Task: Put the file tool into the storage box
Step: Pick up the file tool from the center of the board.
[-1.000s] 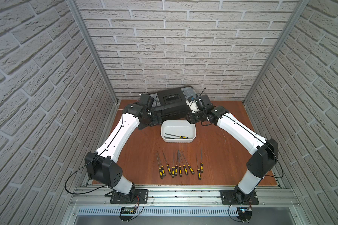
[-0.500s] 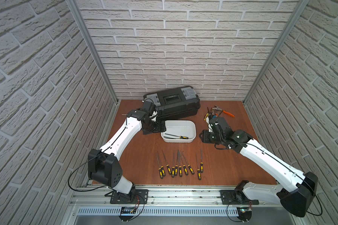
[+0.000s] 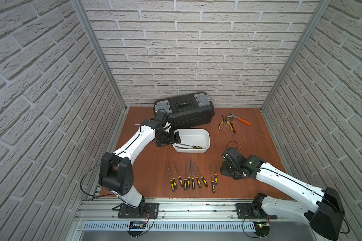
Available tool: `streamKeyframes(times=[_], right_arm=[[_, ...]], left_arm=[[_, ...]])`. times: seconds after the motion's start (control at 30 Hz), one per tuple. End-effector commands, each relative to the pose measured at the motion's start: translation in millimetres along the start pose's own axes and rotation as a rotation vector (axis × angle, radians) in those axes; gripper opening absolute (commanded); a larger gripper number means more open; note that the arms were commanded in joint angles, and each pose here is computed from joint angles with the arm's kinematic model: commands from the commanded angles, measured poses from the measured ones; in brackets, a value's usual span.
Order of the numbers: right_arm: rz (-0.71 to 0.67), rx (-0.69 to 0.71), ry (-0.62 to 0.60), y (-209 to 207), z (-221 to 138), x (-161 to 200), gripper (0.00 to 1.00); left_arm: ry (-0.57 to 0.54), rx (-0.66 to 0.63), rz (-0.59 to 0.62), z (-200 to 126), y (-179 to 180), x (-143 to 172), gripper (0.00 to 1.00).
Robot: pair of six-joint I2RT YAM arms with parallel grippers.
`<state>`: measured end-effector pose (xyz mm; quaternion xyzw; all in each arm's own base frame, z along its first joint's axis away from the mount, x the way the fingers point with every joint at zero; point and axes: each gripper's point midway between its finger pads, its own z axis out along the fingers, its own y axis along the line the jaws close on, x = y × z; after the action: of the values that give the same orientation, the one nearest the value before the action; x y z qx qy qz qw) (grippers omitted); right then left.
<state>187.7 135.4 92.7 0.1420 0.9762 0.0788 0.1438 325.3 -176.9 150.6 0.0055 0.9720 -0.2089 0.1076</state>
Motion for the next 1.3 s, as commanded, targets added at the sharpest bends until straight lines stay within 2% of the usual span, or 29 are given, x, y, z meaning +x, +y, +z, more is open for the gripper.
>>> streamKeyframes(times=[0.0, 0.23, 0.77, 0.97, 1.27], right_arm=[[0.006, 0.012, 0.007, 7, 10, 2, 0.48], [-0.074, 0.104, 0.091, 15, 34, 21, 0.48], [-0.100, 0.103, 0.111, 39, 67, 22, 0.44], [-0.075, 0.190, 0.103, 22, 70, 23, 0.42], [-0.070, 0.232, 0.103, 13, 76, 24, 0.40]], left_arm=[[-0.055, 0.028, 0.008, -14, -11, -17, 0.98], [-0.056, -0.014, 0.026, -21, -3, -10, 0.98], [-0.060, -0.019, 0.044, -29, 0, 0, 0.98], [-0.062, -0.029, 0.064, -33, 0, 0, 0.98], [-0.056, -0.027, 0.085, -33, -1, -2, 0.98]])
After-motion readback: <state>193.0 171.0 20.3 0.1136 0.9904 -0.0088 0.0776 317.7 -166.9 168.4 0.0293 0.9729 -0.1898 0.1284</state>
